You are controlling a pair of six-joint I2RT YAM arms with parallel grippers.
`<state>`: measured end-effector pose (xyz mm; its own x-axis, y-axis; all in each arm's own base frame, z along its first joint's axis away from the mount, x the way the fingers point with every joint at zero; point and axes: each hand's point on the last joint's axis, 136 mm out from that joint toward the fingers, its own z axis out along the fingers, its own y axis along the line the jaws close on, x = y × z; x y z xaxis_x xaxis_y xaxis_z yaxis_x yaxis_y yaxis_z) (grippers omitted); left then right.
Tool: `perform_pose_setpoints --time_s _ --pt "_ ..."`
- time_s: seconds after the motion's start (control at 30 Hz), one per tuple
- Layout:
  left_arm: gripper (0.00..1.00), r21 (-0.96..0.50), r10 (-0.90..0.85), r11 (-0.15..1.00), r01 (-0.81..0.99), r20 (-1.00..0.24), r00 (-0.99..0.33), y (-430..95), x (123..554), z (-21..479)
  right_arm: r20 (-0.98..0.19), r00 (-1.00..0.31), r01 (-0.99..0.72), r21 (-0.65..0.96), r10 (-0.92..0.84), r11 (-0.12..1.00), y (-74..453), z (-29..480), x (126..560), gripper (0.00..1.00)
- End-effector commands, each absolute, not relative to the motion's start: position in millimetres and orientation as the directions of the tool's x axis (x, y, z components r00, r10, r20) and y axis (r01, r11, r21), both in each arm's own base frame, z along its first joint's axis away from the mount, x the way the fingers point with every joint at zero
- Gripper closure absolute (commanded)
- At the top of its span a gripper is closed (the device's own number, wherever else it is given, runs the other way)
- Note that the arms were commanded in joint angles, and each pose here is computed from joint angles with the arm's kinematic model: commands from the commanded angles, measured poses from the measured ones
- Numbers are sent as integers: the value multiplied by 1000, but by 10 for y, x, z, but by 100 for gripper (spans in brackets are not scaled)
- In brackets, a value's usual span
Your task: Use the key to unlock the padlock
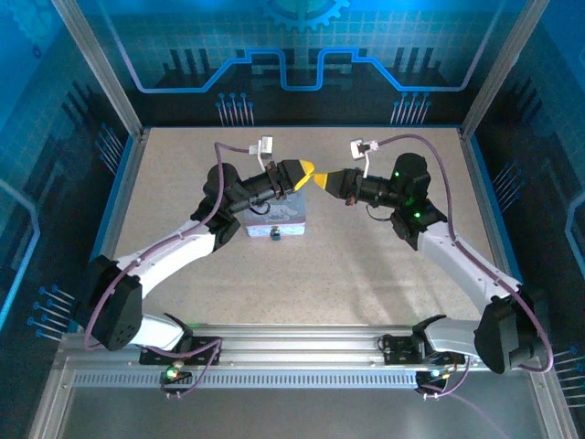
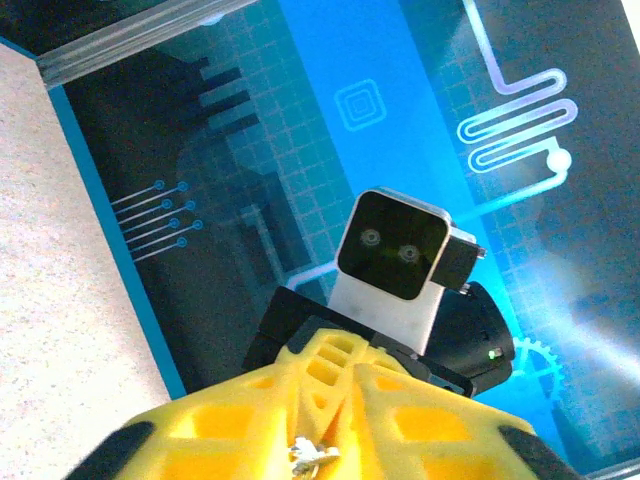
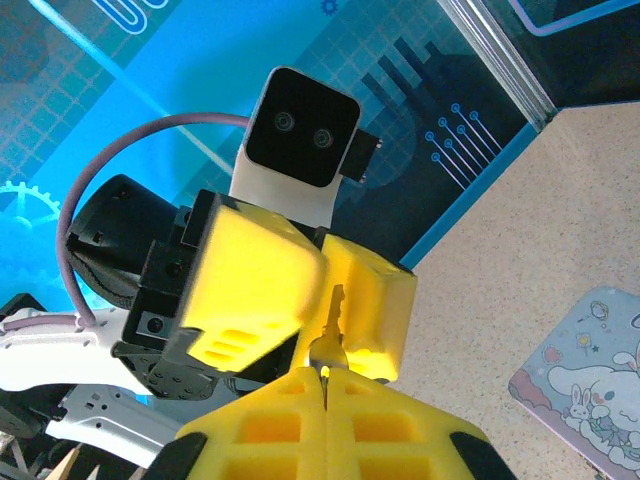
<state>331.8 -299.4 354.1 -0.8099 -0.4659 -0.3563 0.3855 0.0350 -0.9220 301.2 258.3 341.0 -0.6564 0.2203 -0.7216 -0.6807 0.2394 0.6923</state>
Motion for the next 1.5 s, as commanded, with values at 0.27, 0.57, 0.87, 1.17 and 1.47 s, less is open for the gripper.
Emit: perform_pose_setpoints --time_s 0.27,0.57,0.87,1.17,1.47 --pt "100 -867 -448 116 484 -481 -754 -2971 3221 3722 -705 -665 -645 708 246 286 2453 3291 3054 100" --pt "100 -768 -355 295 568 -640 -681 -2885 3104 3751 -727 -639 -662 686 251 302 2242 3254 2983 73" --pt "100 -716 -272 317 622 -697 -663 -2900 2992 3847 -787 -580 -756 617 211 219 2296 3493 2791 53" --pt "100 -721 -265 306 622 -692 -672 -2936 3011 3846 -805 -567 -789 592 173 165 2523 3646 2773 53" --pt "100 -729 -266 297 616 -683 -680 -2950 3017 3838 -798 -584 -787 602 150 136 2696 3638 2802 59"
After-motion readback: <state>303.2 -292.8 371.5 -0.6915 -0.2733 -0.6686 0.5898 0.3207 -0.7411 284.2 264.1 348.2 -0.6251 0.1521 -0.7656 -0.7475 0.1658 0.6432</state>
